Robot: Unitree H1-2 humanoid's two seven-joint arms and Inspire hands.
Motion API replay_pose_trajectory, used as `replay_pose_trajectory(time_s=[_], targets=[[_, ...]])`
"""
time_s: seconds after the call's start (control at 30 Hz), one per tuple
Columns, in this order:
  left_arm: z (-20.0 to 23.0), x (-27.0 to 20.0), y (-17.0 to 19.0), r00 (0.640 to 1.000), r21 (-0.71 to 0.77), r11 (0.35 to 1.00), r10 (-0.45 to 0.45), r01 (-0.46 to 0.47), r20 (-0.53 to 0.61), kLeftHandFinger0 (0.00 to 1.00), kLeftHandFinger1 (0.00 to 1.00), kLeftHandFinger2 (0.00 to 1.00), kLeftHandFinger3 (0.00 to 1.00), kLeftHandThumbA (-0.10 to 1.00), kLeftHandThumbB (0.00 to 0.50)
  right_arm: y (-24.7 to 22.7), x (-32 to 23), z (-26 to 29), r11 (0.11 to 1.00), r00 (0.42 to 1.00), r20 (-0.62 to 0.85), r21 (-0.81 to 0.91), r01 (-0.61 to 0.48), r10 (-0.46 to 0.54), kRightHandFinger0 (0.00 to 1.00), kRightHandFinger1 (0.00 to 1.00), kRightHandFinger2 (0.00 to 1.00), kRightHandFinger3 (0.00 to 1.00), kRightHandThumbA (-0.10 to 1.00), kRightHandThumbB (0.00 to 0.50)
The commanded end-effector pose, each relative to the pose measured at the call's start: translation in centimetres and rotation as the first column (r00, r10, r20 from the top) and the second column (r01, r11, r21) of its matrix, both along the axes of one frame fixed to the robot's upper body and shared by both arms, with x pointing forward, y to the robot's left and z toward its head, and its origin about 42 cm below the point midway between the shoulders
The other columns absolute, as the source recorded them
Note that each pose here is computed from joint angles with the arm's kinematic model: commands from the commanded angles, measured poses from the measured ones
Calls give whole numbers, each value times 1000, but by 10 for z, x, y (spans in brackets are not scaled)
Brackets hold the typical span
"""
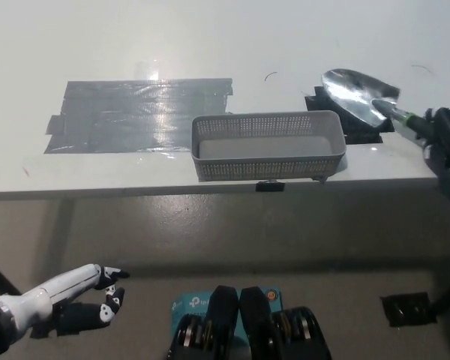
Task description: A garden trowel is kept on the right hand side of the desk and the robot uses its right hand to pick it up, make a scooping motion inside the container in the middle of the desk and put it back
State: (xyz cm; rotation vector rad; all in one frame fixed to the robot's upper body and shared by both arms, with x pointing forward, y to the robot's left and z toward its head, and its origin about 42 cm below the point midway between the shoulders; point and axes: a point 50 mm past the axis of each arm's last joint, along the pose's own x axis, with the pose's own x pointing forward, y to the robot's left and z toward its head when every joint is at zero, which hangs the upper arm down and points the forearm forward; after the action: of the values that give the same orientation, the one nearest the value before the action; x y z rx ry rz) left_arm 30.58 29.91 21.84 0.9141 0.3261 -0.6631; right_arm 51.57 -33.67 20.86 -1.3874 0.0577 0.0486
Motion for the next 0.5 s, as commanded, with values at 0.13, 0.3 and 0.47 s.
replay_pose_trajectory(time_s=[0.13, 0.3, 0.47], targets=[[5, 0, 5, 1000, 26, 1000, 9, -9, -9, 1000, 1000, 1000, 1000, 1000, 203, -34, 9, 97, 992, 993, 78, -99, -80, 88, 0, 201, 420, 48, -100, 0], [4, -2, 7, 1000, 18, 1000, 16, -16, -18, 1000, 1000, 1000, 1000, 1000, 202, -38, 5, 133, 990, 992, 83, -106, -89, 98, 0, 156, 377, 30, -100, 0], [1, -3, 8, 999, 36, 999, 16, -15, -31, 1000, 1000, 1000, 1000, 1000, 197, -37, -2, 169, 984, 985, 86, -111, -139, 149, 0, 165, 409, 28, -100, 26]])
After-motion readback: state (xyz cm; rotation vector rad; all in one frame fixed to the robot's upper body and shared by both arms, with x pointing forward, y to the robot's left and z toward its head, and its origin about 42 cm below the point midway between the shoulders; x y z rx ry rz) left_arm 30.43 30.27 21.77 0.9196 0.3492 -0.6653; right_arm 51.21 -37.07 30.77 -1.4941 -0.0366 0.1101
